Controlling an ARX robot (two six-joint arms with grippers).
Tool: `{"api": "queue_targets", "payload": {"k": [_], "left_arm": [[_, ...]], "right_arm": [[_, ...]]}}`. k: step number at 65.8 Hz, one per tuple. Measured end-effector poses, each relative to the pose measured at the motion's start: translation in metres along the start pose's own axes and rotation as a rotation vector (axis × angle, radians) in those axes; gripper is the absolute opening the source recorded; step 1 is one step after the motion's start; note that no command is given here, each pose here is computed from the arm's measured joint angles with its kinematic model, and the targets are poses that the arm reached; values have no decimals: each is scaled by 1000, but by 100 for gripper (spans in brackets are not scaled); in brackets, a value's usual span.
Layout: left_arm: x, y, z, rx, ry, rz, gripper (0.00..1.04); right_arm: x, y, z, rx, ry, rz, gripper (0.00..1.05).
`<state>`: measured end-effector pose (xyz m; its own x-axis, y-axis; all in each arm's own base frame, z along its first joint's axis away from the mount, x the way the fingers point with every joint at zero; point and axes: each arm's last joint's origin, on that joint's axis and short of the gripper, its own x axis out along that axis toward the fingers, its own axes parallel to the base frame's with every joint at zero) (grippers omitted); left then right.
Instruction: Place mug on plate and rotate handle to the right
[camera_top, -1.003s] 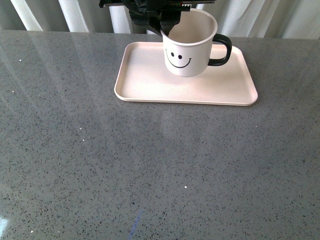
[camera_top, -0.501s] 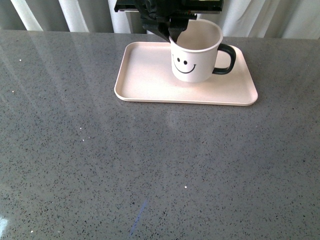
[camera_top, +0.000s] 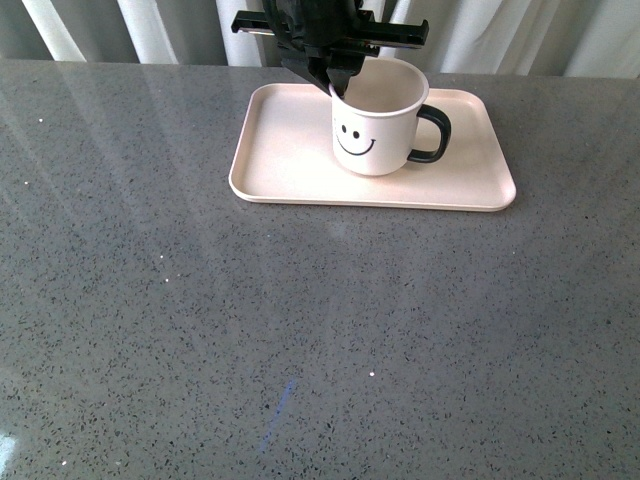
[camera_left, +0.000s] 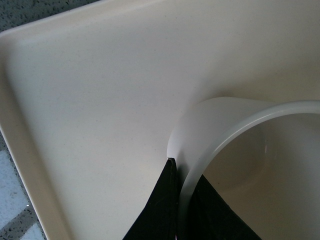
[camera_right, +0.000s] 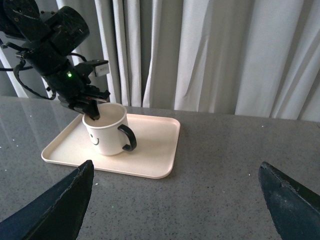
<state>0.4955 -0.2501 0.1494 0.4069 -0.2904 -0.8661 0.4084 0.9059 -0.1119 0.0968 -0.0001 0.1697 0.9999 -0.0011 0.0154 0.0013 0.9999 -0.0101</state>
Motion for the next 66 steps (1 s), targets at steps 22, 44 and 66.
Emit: {"api": "queue_targets", "payload": {"k": [22,44,66], "left_arm": [[5,-5,-3,46,22,-30,2],[4,-6,-1,54,8,-44,49],[-41,3,5,74,-168,-22,96]], "right_arm": [[0,0,0,0,0,0,96],[0,0,0,0,0,0,96],[0,0,0,0,0,0,96]]}}
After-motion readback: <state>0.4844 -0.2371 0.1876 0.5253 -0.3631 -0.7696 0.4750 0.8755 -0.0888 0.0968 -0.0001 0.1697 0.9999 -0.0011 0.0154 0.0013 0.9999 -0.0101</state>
